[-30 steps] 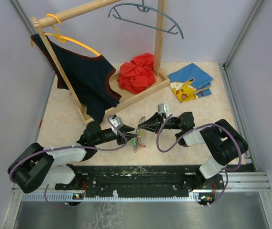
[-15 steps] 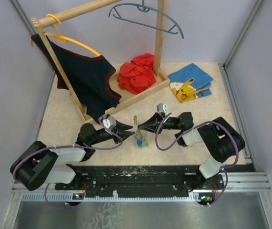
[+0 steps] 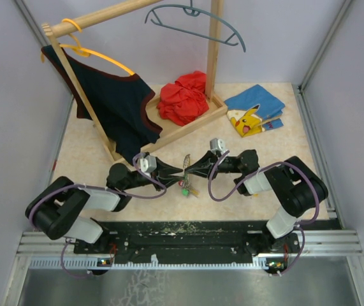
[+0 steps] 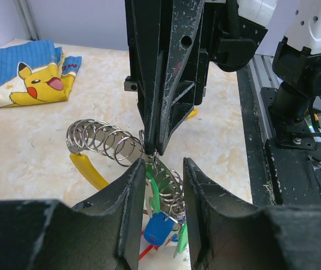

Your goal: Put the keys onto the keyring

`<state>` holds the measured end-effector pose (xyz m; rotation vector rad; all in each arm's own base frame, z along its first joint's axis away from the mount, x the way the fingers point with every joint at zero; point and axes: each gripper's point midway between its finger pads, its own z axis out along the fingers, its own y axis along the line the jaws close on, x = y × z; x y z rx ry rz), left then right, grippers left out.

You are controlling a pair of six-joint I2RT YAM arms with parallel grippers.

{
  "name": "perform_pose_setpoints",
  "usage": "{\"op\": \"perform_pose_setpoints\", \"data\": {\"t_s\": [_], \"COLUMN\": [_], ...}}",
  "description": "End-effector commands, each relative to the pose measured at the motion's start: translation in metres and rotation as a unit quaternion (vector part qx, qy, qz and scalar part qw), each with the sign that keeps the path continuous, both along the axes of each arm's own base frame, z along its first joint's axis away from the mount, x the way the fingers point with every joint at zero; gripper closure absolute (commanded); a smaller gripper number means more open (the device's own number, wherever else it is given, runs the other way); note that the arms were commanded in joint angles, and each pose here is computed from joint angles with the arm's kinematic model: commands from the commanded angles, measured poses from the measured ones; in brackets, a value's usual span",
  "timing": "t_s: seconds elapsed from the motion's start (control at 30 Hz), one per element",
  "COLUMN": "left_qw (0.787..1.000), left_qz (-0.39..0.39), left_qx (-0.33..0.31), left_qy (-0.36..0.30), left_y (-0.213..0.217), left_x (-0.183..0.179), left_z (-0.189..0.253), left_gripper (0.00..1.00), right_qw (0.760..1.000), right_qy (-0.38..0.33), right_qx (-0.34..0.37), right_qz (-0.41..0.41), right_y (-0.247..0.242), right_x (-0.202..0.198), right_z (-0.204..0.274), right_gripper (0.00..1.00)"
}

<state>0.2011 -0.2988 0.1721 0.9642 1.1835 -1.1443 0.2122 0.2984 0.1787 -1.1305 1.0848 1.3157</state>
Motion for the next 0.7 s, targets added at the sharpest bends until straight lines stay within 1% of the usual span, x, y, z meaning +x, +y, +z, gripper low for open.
{"op": "perform_pose_setpoints", "data": {"t_s": [0.0, 0.23, 0.4, 0.47, 0.53, 0.63, 0.67], "left_qw": [1.0, 1.0, 1.0, 1.0, 0.999, 0.999, 0.999], "left_qz": [-0.013, -0.013, -0.019, -0.023, -0.028, -0.033, -0.034], "left_qx": [-0.013, 0.004, 0.009, 0.008, 0.008, 0.005, 0.003], "left_qy": [-0.017, 0.005, 0.016, 0.018, 0.02, 0.016, 0.013], "left_y": [-0.004, -0.008, -0.01, -0.011, -0.012, -0.013, -0.012], "left_x": [0.002, 0.008, 0.008, 0.007, 0.007, 0.005, 0.004], "left_z": [0.011, 0.001, -0.003, -0.003, -0.003, 0.0, 0.002], "left_gripper": [0.62, 0.62, 0.68, 0.74, 0.85, 0.98, 1.0], "right_qw": [0.998, 0.998, 0.998, 0.998, 0.998, 0.998, 0.998], "right_qy": [-0.05, -0.053, -0.055, -0.055, -0.054, -0.053, -0.051], "right_qx": [0.028, 0.032, 0.034, 0.034, 0.034, 0.032, 0.031], "right_qz": [0.005, 0.01, 0.01, 0.012, 0.012, 0.012, 0.012], "right_y": [0.0, 0.0, 0.0, 0.0, 0.0, 0.0, 0.0], "right_x": [0.003, 0.001, 0.0, 0.0, 0.0, 0.0, 0.0], "right_z": [0.023, 0.027, 0.028, 0.028, 0.028, 0.027, 0.026], "right_gripper": [1.0, 1.0, 1.0, 1.0, 1.0, 1.0, 1.0]}}
